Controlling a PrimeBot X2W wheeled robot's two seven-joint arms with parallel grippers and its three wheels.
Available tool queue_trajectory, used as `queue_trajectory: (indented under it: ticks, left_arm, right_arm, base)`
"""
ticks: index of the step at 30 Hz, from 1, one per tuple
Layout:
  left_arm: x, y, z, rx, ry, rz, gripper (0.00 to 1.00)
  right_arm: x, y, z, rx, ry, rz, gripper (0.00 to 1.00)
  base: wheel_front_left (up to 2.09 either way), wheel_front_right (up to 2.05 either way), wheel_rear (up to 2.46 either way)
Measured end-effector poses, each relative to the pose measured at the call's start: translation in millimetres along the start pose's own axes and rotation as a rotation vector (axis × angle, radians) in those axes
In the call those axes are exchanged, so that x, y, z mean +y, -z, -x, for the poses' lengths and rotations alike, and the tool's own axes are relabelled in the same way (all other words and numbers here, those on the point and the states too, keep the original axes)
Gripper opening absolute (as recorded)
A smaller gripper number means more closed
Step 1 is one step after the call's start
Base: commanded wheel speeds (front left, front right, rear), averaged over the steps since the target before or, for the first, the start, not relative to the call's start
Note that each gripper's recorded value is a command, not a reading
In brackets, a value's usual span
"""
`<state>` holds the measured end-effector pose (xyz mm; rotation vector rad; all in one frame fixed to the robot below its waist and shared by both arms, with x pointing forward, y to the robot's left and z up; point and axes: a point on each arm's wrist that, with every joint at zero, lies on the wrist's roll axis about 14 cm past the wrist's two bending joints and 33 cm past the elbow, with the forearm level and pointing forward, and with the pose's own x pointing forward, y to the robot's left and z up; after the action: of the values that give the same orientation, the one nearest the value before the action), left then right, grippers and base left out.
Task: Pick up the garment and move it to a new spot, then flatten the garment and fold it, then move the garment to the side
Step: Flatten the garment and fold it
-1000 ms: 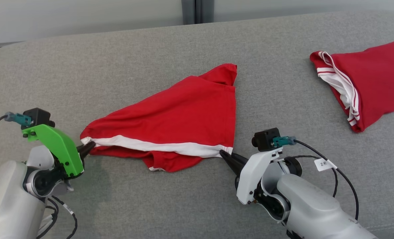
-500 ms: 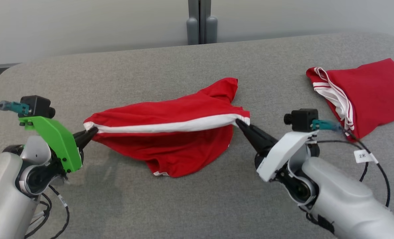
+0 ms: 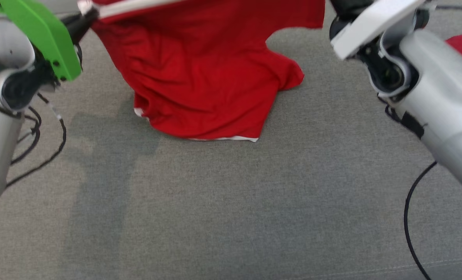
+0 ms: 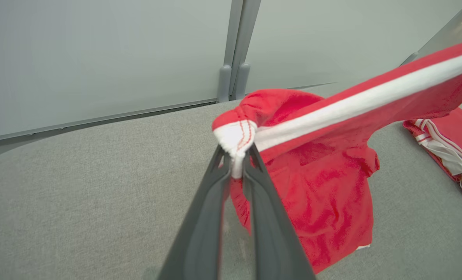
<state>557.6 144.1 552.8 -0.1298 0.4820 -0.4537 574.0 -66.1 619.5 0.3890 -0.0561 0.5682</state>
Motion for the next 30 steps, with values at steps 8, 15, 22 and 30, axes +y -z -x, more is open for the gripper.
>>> queue_trajectory:
  ticks: [8,15,22,30]
  left_arm:
    - [21,-79,-46,-0.12,-0.065,-0.088,0.0]
    - [12,-135,-63,-0.27,-0.048,-0.091,0.0]
    - [-9,-104,-75,-0.219,0.019,-0.082,0.0]
    - [-19,10,-58,-0.011,0.076,-0.046,0.0]
  right_arm:
    - [-14,-73,-67,-0.173,-0.031,0.095,0.0]
    - [-19,-129,-81,-0.291,-0.033,0.168,0.0]
    - [-31,-123,-63,-0.251,-0.008,0.219,0.0]
    - [-52,-25,4,0.021,0.025,0.224,0.0]
  base:
    - [0.0,0.0,0.0]
    - [0.0,0.0,0.0]
    - [0.0,0.0,0.0]
    - [0.0,0.0,0.0]
